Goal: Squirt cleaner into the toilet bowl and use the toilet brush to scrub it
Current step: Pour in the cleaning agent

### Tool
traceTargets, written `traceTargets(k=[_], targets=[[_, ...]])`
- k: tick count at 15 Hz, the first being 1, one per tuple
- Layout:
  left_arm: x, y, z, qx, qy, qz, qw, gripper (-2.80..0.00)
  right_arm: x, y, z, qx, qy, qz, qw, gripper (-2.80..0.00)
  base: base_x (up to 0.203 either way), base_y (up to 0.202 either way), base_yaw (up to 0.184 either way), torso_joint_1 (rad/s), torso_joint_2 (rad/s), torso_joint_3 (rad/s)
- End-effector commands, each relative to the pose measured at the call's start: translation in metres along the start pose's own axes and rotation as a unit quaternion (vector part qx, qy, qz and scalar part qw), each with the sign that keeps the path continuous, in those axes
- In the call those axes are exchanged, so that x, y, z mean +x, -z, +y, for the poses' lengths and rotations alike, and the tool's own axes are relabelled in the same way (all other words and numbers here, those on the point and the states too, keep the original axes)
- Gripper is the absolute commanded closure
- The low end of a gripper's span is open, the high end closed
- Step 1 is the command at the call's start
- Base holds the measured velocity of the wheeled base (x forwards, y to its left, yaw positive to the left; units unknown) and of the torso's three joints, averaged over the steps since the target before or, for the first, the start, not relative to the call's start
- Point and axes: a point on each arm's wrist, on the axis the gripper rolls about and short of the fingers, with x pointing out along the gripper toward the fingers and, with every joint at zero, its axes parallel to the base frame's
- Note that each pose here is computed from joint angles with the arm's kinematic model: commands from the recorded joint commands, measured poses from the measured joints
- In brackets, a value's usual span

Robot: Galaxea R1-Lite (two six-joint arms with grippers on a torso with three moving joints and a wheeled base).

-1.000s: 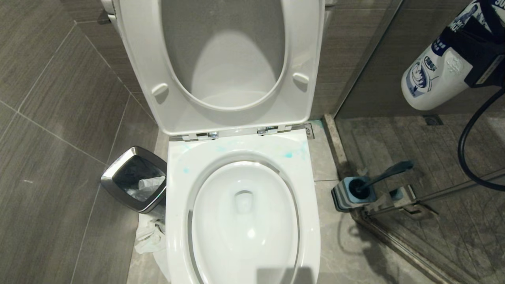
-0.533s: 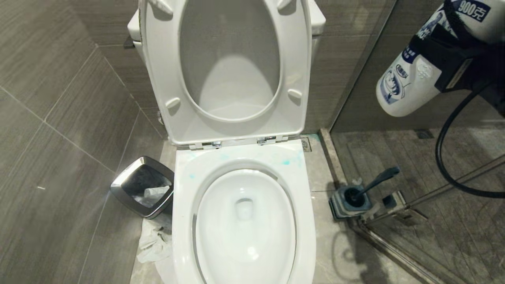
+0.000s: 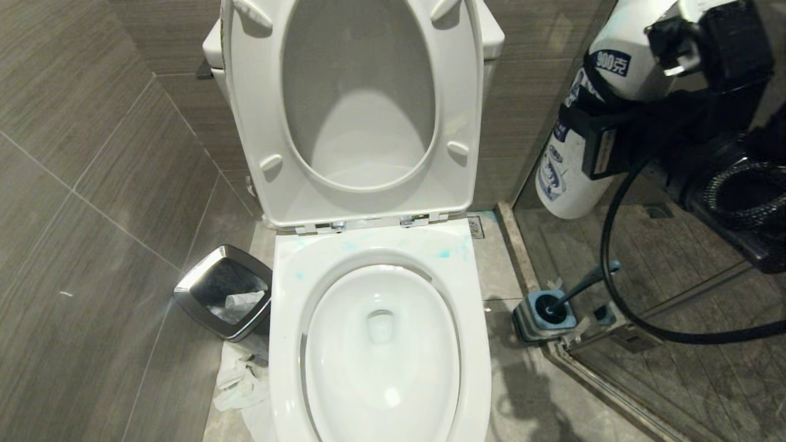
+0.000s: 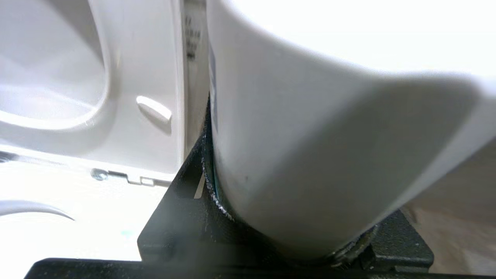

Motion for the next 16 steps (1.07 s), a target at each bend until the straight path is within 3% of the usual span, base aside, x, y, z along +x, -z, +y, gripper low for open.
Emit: traceTargets(k=[1,5,7,11,16], targets=[[0.0,0.0,0.0,0.0,0.0,0.0,1.0,0.0,0.015,0.011,0.04,-0.017,-0.008,0.028,0.999,0.0,0.0,0.0,0.0,0.0,0.0,0.0],[0.0,0.0,0.0,0.0,0.0,0.001,1.0,0.0,0.015,0.012,0.11,-0.035,-0.011,0.055,0.998,0.0,0.0,0.0,0.0,0.0,0.0,0.0],[0.0,0.0,0.0,0.0,0.0,0.0,1.0,0.0,0.013,0.018,0.133,-0.059,-0.018,0.065,0.996,0.0,0.0,0.0,0.0,0.0,0.0,0.0],[0.0,0.0,0.0,0.0,0.0,0.0,1.0,0.0,0.012,0.033,0.151,-0.124,-0.032,0.079,0.989,0.0,0.0,0.0,0.0,0.0,0.0,0.0],[0.0,0.0,0.0,0.001,0.0,0.0,1.0,0.0,0.011,0.045,0.169,-0.235,-0.046,0.082,0.968,0.0,0.0,0.0,0.0,0.0,0.0,0.0]])
